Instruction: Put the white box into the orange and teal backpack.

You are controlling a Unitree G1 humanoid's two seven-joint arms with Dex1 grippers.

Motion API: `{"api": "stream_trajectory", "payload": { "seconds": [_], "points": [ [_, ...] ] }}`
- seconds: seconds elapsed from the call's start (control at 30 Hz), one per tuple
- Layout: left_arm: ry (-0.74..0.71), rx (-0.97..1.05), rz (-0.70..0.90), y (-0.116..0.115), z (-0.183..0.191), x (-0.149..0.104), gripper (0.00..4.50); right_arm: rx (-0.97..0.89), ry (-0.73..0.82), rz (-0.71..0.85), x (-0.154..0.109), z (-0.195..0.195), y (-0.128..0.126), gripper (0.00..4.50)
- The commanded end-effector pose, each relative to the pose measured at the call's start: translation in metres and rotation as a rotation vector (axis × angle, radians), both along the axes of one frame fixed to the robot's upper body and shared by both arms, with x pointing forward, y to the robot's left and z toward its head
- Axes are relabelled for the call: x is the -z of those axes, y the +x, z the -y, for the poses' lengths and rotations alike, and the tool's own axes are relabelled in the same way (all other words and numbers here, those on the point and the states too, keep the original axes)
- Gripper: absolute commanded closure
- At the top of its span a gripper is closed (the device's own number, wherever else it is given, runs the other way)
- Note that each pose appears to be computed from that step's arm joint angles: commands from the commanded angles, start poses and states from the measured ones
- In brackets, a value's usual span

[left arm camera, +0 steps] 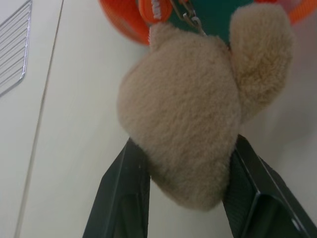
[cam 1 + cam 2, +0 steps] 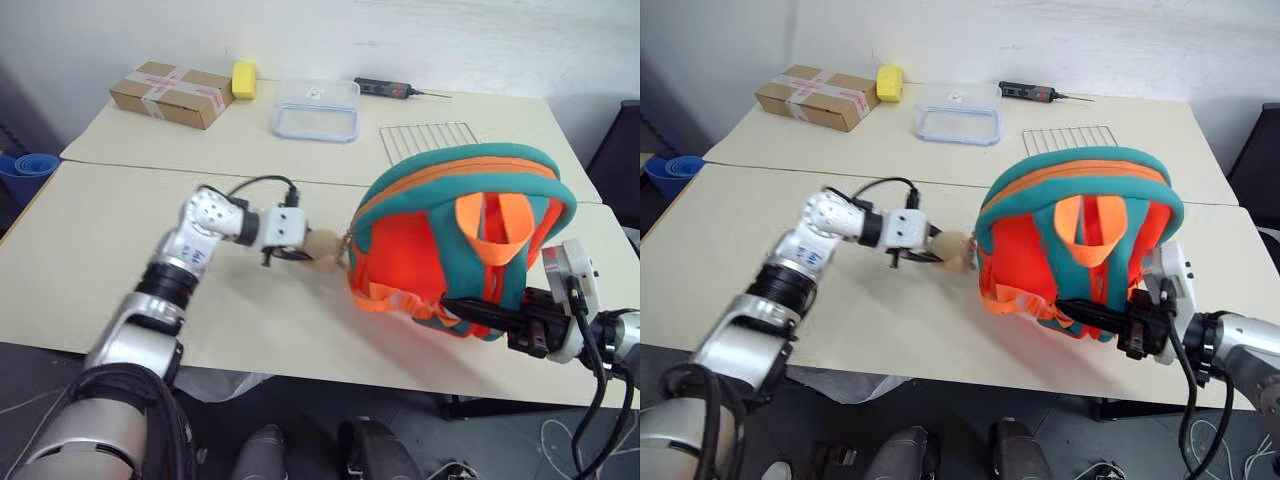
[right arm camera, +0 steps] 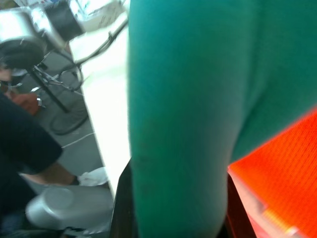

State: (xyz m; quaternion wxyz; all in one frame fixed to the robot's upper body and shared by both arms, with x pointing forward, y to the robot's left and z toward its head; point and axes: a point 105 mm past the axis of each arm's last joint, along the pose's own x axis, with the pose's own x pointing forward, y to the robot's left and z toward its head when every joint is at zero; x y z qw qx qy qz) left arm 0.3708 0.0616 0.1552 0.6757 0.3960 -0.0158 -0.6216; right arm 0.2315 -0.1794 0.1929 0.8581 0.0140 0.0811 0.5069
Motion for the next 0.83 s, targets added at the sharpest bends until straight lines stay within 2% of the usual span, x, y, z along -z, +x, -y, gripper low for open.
{"api": "stream_trajectory", "payload": {
  "seconds": [0.03, 0.07, 0.2, 0.4, 0.5, 0.53, 0.63, 0.77, 0.83],
  "points": [
    [-0.1, -0.014, -0.052, -0.007, 0.011, -0.011, 2.96, 0.041, -0.02, 0.089, -0.008, -0.002, 0.013, 4.5],
    [-0.126, -0.029, -0.08, -0.008, 0.009, -0.013, 2.96, 0.051, -0.036, 0.096, -0.007, -0.001, 0.016, 4.5],
    [-0.272, -0.11, -0.248, -0.013, -0.017, -0.03, 1.76, 0.031, -0.117, 0.065, -0.001, 0.012, 0.014, 3.21],
    [-0.407, -0.199, -0.406, -0.029, -0.069, -0.055, 0.01, 0.043, -0.141, -0.026, -0.02, 0.062, -0.002, 1.26],
    [-0.524, -0.332, -0.484, -0.043, -0.136, -0.086, 0.0, 0.154, -0.117, -0.117, -0.042, 0.12, -0.024, 0.25],
    [-0.556, -0.357, -0.494, -0.047, -0.148, -0.094, 0.0, 0.173, -0.107, -0.13, -0.048, 0.131, -0.03, 0.03],
    [-0.616, -0.424, -0.483, -0.064, -0.173, -0.113, 0.0, 0.261, -0.066, -0.101, -0.06, 0.153, -0.035, 0.03],
    [-0.634, -0.465, -0.442, -0.075, -0.178, -0.107, 0.0, 0.366, -0.055, -0.009, -0.057, 0.165, -0.023, 0.03],
    [-0.636, -0.507, -0.4, -0.07, -0.17, -0.096, 0.0, 0.412, -0.038, 0.023, -0.05, 0.165, -0.012, 0.03]
  ]
}}
